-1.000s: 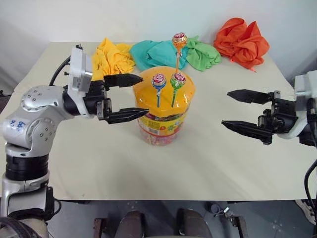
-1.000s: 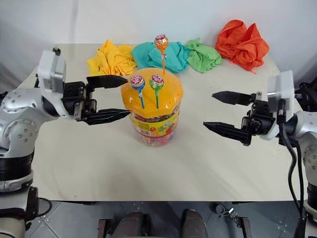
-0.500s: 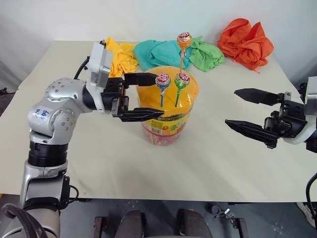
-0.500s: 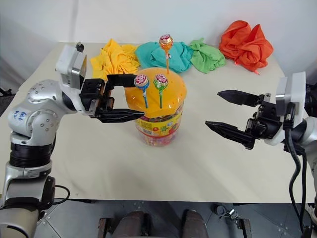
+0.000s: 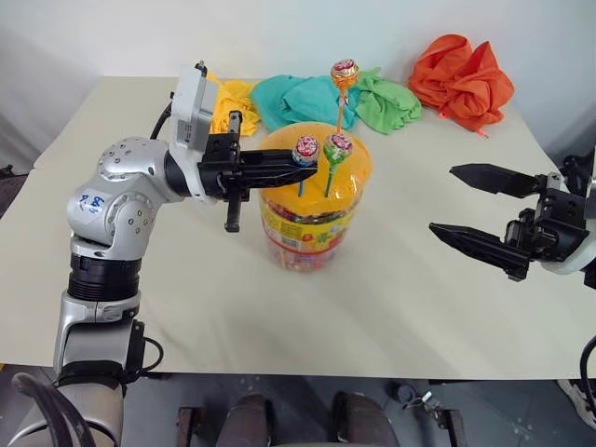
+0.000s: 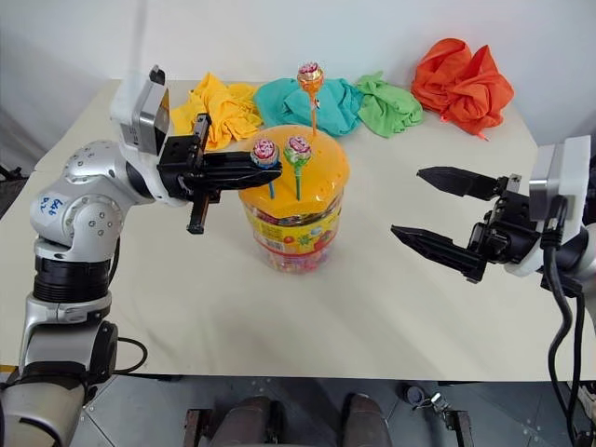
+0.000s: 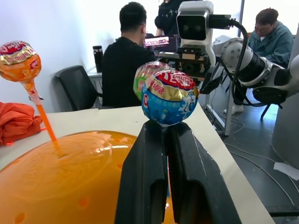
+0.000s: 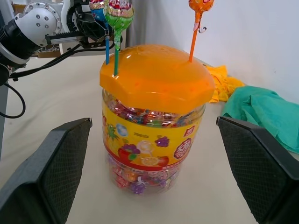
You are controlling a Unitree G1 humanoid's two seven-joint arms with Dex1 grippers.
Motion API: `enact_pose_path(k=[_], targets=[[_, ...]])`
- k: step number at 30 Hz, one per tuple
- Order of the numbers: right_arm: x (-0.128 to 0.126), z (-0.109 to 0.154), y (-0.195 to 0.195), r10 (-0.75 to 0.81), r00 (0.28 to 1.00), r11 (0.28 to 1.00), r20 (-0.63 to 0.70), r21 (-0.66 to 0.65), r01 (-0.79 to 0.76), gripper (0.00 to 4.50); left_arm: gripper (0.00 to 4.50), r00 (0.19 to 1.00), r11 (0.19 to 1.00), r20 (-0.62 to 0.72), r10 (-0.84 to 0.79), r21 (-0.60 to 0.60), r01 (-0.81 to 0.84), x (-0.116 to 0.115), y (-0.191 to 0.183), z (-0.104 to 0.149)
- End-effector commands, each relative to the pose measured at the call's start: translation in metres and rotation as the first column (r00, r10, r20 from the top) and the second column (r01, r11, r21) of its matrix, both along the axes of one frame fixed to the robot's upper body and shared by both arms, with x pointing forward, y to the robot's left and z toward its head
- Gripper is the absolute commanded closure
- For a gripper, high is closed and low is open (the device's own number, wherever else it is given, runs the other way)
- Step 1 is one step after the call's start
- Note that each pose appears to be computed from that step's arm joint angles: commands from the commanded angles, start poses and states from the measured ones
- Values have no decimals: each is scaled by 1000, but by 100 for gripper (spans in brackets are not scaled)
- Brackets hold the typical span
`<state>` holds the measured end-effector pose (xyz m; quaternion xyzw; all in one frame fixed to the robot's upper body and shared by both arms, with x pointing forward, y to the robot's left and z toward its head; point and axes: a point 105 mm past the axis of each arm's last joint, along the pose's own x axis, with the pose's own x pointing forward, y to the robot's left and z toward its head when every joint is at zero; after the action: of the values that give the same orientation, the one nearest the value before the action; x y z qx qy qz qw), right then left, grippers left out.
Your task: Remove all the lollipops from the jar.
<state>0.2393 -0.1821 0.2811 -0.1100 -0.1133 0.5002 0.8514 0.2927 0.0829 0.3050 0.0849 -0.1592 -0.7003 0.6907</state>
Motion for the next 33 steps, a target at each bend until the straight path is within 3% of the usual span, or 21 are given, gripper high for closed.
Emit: enact_pose_path(k=[1, 9, 13, 18, 21, 26, 33], targets=[[-8, 14, 1, 5, 998, 1000, 70, -3, -5, 0, 449, 998, 997, 62, 27, -74, -23, -2, 8, 29], [-7, 19, 2, 33, 997, 999, 74, -2, -33, 0, 449, 990, 972, 64, 122, -210, -106, 5, 21, 68], [-9, 14, 8, 110, 993, 994, 39, -35, -108, 0, 449, 933, 918, -20, 360, -170, -358, 27, 50, 69], [-8, 3, 14, 167, 986, 984, 2, -70, -167, 0, 449, 729, 743, -172, 663, 35, -668, 52, 99, 35], [-3, 1, 17, 177, 984, 983, -4, -52, -177, 0, 449, 520, 597, -322, 791, 224, -770, 51, 135, -8], [4, -6, 22, 203, 979, 978, -21, -43, -203, 0, 449, 170, 366, -364, 916, 579, -729, 28, 179, -90], [11, -11, 27, 220, 975, 975, -21, -28, -220, 0, 449, -135, 151, -283, 950, 790, -594, 2, 217, -149]])
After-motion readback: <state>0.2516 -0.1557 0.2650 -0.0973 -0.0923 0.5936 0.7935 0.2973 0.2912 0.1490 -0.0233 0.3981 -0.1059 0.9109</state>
